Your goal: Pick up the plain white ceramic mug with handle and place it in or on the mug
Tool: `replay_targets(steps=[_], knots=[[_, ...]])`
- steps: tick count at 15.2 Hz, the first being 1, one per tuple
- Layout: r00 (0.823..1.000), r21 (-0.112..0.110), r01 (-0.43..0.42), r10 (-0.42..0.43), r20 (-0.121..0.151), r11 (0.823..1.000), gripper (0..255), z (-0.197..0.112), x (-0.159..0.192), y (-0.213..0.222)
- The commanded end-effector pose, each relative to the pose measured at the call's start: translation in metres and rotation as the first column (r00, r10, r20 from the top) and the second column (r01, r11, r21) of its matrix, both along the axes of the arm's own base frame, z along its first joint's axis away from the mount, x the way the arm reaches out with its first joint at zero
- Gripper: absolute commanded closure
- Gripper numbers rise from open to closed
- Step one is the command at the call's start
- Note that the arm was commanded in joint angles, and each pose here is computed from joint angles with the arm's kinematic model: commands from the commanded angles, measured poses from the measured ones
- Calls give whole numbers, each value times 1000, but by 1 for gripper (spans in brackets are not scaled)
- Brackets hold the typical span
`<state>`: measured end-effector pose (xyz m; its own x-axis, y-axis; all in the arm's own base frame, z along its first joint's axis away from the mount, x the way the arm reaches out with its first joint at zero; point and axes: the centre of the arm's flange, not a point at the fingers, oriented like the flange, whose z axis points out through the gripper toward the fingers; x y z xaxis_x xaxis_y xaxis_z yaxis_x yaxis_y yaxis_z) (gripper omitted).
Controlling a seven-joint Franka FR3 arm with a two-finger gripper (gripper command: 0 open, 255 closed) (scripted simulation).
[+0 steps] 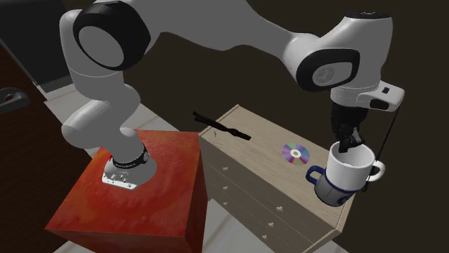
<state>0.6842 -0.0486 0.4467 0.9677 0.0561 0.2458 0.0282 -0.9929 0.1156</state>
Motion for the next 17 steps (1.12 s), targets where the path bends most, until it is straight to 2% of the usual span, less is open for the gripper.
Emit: replay_targets(steps=[1,2,7,11,17], knots=[[1000,1,3,-3,-11,1000,255,-6,-1,-2],[1000,1,3,-3,-11,1000,0,-5,-1,-1],[1000,1,3,-3,-11,1000,0,-6,-1,-2],[1000,1,3,-3,-11,1000,0,43,-13,3],[1000,1,3,-3,-11,1000,0,43,-13,3]])
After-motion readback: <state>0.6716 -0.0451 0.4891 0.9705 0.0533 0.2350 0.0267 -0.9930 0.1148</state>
